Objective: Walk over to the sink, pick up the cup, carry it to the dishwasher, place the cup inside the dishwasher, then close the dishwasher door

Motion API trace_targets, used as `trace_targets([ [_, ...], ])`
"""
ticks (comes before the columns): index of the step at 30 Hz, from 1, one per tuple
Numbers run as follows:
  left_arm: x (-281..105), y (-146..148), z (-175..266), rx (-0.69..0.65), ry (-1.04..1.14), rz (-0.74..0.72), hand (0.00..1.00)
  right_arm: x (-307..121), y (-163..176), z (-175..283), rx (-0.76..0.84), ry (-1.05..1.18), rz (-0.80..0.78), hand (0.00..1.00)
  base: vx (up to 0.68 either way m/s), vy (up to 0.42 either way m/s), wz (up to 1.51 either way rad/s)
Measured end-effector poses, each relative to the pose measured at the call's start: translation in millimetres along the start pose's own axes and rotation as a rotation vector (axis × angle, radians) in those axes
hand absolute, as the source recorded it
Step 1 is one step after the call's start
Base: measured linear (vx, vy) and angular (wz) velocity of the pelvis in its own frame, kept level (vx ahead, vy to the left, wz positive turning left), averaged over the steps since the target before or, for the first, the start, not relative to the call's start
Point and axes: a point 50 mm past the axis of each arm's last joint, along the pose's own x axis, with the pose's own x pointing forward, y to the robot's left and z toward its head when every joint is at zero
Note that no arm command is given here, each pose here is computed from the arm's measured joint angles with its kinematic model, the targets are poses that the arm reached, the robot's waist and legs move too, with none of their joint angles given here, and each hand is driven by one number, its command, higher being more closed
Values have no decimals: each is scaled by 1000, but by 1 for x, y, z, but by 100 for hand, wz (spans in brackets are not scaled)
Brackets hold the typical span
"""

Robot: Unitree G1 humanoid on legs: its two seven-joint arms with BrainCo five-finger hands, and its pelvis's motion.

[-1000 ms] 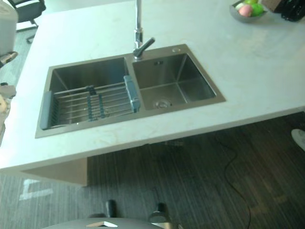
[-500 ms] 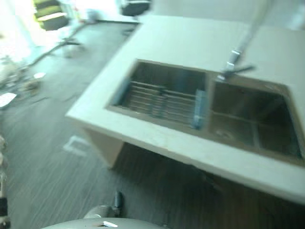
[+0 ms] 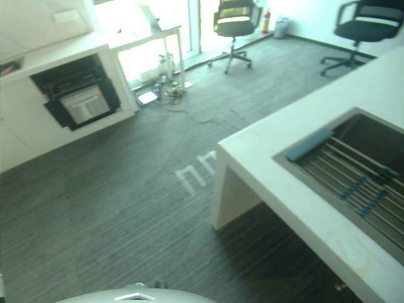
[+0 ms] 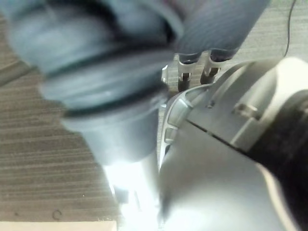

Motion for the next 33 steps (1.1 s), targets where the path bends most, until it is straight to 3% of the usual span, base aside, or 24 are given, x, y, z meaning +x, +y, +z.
trace_targets([
  [5, -9, -17, 7, -32, 1, -140, 100, 0, 6, 6, -26, -54, 4, 0, -77, 220, 31],
  [8, -30, -52, 6, -102, 38, -329, 100, -2, 3, 10, 35, -110, 14, 0, -26, 231, 144],
  [12, -63, -105, 2, -222, 96, -568, 100, 1, 26, -39, 116, -26, 80, 0, 20, 40, 241],
  [15, -80, -112, -6, -227, 172, -588, 100, 1, 25, -32, 37, -69, 101, 0, 146, -87, 82],
  [20, -108, -142, 19, -379, 171, -694, 100, 0, 41, -21, -95, -98, 165, 0, 238, -112, 104],
  [24, -120, -142, 21, -364, 189, -723, 100, -1, 42, -33, -246, -30, 169, 0, 338, -225, 68],
  [33, -126, -145, 36, -397, 206, -734, 100, -4, 25, -15, -342, -26, 114, 0, 365, -203, 52],
])
